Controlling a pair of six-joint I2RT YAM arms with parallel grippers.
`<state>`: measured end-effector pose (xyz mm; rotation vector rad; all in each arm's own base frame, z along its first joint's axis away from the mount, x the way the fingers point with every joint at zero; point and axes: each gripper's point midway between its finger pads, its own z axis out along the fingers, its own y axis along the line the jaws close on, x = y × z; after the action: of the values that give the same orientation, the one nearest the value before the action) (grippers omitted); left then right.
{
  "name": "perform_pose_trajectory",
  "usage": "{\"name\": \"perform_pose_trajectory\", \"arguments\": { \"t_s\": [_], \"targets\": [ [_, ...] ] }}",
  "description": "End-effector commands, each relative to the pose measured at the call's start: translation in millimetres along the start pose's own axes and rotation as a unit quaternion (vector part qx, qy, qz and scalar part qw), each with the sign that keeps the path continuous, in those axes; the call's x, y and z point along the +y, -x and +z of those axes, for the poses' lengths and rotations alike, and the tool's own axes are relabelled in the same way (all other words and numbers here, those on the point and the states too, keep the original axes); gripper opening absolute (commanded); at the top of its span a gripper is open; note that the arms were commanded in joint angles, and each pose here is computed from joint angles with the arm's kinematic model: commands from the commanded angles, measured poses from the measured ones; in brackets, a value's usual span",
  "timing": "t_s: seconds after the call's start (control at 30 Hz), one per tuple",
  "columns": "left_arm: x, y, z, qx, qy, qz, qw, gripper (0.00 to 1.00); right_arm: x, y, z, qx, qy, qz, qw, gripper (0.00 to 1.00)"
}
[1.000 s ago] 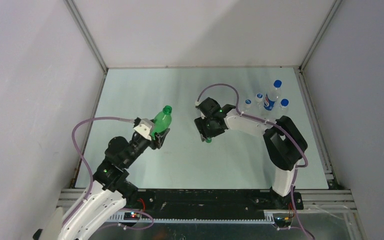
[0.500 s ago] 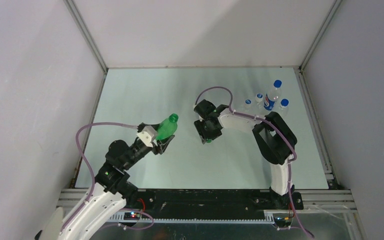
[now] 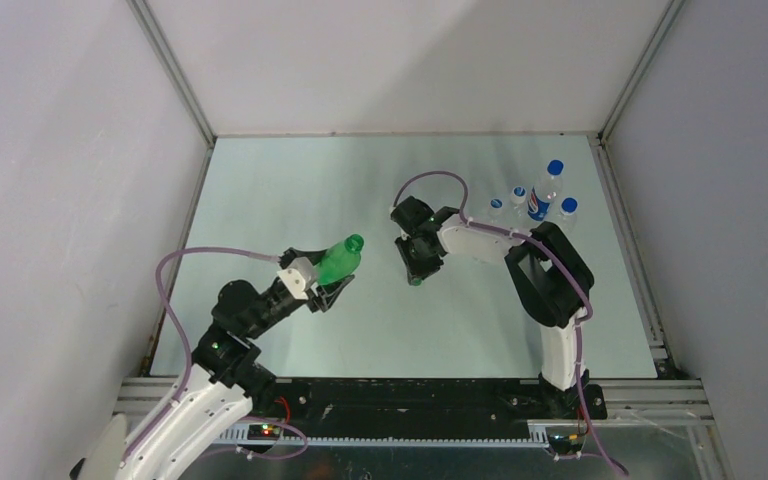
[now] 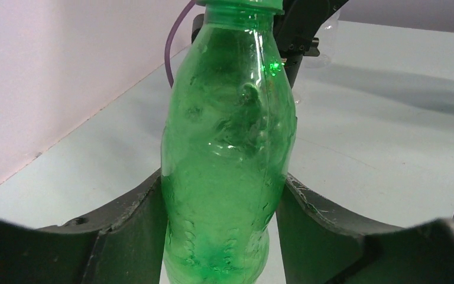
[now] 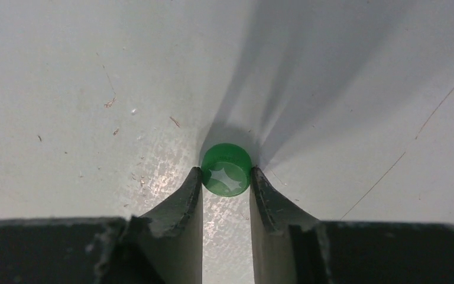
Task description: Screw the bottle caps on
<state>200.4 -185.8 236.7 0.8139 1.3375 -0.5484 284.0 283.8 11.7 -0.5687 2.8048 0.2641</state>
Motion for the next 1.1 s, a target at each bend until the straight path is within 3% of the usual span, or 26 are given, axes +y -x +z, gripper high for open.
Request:
{"name": "perform_pose_trajectory", "arguments": {
  "t_s": [0.0, 0.27, 0.5, 0.7, 0.83, 1.07],
  "targets": [
    [-6, 10, 4, -0.021, -0.024, 0.023, 0.999, 0.24, 0, 10, -11, -0.012, -0.001, -0.010, 1.000, 0.17],
    [-18, 13, 8, -0.011, -0.070, 0.023, 0.997, 0.22, 18, 27, -85, -0.087, 0.078, -0.060, 0.991, 0.00],
    [-36, 21, 17, -0.007, -0.136, 0.010, 0.991, 0.18, 29, 33, -181, -0.187, 0.166, -0.139, 0.958, 0.00],
    [-47, 22, 25, 0.011, -0.185, -0.004, 0.983, 0.16, 36, 23, -251, -0.262, 0.219, -0.215, 0.915, 0.00],
    [-53, 23, 29, 0.029, -0.219, -0.011, 0.975, 0.14, 47, 8, -295, -0.316, 0.244, -0.286, 0.871, 0.00],
    [-66, 17, 31, 0.086, -0.287, -0.028, 0.954, 0.11, 66, -13, -326, -0.364, 0.251, -0.411, 0.798, 0.00]
  ]
}}
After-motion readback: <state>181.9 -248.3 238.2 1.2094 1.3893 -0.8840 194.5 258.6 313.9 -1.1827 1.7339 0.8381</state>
